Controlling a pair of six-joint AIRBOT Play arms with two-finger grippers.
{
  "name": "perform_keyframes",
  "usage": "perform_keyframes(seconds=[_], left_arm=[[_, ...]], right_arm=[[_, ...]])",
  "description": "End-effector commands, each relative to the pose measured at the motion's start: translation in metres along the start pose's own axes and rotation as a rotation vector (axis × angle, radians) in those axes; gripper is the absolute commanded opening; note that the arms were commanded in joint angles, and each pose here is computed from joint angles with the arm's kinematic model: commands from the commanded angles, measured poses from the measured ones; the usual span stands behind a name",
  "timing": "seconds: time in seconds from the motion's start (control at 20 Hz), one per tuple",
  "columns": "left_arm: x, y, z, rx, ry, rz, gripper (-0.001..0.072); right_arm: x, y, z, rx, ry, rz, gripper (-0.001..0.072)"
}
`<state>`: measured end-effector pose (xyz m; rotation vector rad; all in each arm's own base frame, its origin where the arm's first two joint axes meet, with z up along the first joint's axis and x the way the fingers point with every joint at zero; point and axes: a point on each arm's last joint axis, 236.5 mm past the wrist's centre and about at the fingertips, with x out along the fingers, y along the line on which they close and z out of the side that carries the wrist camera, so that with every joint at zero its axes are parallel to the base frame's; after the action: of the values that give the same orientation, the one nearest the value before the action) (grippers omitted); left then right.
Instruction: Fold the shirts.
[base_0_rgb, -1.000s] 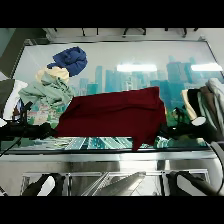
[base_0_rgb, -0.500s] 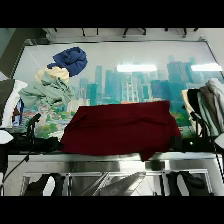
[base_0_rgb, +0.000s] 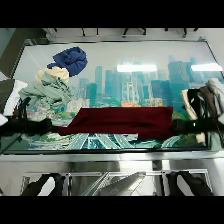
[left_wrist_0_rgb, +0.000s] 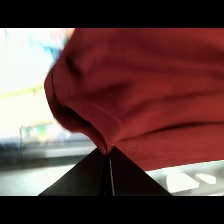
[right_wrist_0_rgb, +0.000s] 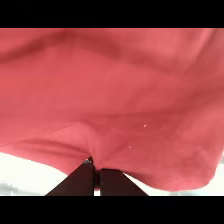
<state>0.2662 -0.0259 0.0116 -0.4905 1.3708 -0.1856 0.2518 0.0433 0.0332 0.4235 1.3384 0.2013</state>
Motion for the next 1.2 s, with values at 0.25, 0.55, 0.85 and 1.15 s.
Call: perform_keyframes(seconds=[0.25,0.55,0.85,1.15], left_arm=[[0.061,-0.012,0.086,0.171,0.095,0.031,0.0013],[0.086,-0.009,0.113,0.182,0.203,0.032,0.0013],[0.094,-0.008,0.117,0.177,0.236,0.022,0.0094],[0.050,-0.007,0.131,0.158,0.120,0.036,0.0621]], right_arm=[[0.047,-0.019,0.127,0.008,0.024,0.011,0.0031],[0.088,-0.037,0.137,0.053,0.113,0.014,0.0031],[0.103,-0.044,0.140,0.080,0.124,0.025,0.0670],[0.052,-0.050,0.126,0.031,0.185,0.100,0.0702]])
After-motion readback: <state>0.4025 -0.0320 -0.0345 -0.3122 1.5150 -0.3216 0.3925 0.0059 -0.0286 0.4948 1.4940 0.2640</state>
